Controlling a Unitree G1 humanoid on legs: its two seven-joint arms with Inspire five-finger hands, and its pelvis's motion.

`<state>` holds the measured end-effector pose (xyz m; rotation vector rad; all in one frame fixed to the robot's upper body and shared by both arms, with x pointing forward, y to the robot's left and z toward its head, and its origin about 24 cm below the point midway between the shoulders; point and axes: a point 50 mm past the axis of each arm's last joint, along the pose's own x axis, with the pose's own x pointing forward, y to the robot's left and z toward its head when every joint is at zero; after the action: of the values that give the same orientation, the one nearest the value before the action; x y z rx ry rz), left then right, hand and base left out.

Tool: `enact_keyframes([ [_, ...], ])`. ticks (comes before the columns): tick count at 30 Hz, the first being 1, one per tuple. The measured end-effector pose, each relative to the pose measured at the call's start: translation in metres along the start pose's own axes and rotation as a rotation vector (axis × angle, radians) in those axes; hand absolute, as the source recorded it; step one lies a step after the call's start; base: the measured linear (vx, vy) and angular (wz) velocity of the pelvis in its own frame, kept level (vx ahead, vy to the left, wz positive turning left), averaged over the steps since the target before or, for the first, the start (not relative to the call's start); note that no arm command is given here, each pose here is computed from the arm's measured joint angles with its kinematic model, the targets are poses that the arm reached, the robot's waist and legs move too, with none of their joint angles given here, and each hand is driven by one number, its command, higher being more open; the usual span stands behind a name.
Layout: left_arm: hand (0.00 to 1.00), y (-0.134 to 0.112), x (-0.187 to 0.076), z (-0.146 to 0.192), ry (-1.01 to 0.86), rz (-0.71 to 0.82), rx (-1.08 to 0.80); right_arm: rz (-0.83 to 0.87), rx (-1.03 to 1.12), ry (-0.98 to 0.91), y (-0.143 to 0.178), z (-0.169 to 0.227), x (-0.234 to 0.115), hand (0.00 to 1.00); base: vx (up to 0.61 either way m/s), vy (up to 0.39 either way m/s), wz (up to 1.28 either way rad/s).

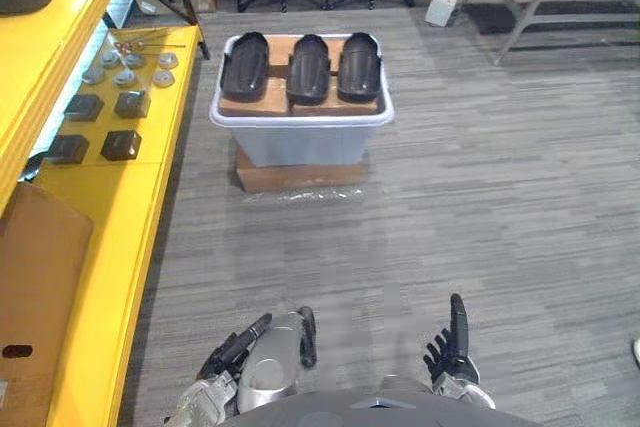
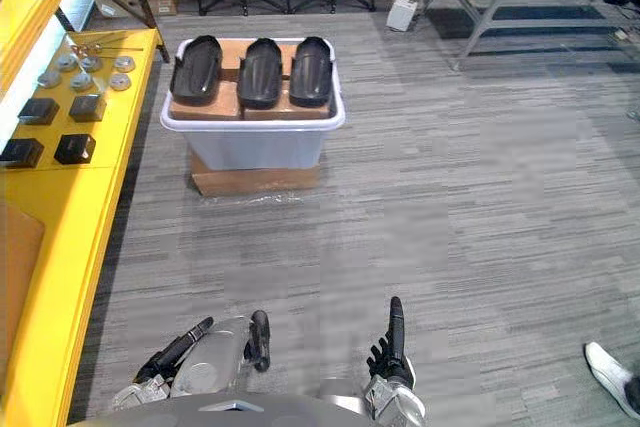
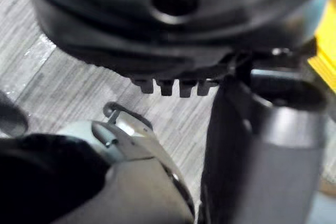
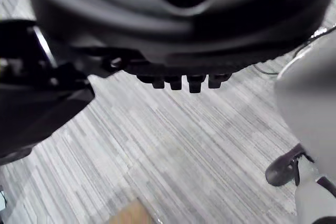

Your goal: Walk over and take three plastic housings, then place them on the shelf

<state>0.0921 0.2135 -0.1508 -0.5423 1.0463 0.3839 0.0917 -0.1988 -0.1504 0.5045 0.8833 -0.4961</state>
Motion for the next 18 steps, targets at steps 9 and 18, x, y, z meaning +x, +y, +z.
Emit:
enact_keyframes([
  [9, 1.0, -0.03, 0.008, 0.009, 0.013, -0.089, 0.142, -0.051, -0.005, -0.033, -0.009, 0.011, 0.003, 1.0, 0.4, 0.106, 0.49],
  [18, 1.0, -0.029, 0.006, 0.005, 0.007, -0.052, 0.124, -0.074, 0.021, 0.012, -0.017, -0.009, -0.006, 1.0, 0.39, -0.174, 0.44],
])
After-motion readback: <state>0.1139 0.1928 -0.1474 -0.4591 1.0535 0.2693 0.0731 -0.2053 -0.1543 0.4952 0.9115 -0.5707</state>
